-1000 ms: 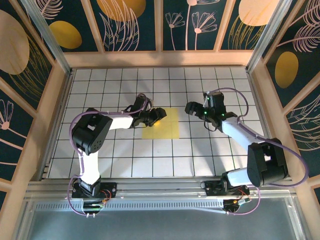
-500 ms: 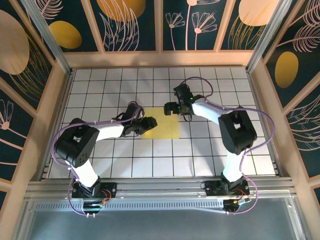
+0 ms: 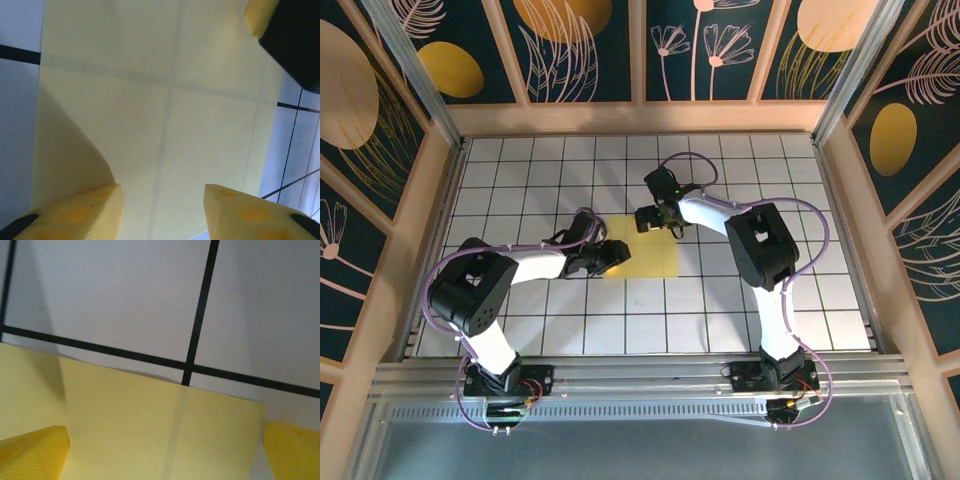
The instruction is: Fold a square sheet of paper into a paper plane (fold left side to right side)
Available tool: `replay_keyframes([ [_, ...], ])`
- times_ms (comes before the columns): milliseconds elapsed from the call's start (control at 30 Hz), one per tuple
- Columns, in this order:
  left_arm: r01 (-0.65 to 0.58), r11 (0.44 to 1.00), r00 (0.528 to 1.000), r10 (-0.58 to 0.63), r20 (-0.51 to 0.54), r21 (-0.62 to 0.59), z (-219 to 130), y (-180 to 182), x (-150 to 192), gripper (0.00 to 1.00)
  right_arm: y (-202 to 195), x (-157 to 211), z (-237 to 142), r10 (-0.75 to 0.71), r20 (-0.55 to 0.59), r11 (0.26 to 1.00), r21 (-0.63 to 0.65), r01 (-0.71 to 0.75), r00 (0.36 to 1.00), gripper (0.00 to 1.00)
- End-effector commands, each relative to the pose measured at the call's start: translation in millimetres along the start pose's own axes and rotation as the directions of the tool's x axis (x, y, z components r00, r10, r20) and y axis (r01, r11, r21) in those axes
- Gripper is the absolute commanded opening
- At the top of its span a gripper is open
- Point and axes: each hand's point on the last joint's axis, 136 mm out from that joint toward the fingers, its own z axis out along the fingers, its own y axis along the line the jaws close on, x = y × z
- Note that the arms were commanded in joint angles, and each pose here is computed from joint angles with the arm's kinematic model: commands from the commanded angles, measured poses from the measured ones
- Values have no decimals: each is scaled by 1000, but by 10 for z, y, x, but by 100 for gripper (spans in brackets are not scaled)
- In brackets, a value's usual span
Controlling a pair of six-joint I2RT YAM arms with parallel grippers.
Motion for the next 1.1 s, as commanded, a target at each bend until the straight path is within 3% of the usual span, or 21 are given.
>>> replay_keyframes([
  [0,12,999,999,-13,-33,-50,78,180,113,47,11,121,47,-29,-45,999,18,30,999,99],
  [467,23,999,999,-24,-30,-36,105,144,92,47,346,414,-77,-82,-112,996,-40,78,990,95],
  [667,27,1000,999,-27,-30,-16,110,103,85,46,437,501,-122,-87,-144,996,-49,80,986,83],
  [933,28,1000,999,-28,-17,8,97,58,57,49,440,546,-147,-82,-177,996,-51,74,981,60],
  [1067,37,999,999,-37,2,37,56,29,44,53,502,562,-185,-77,-188,992,-109,58,979,47],
])
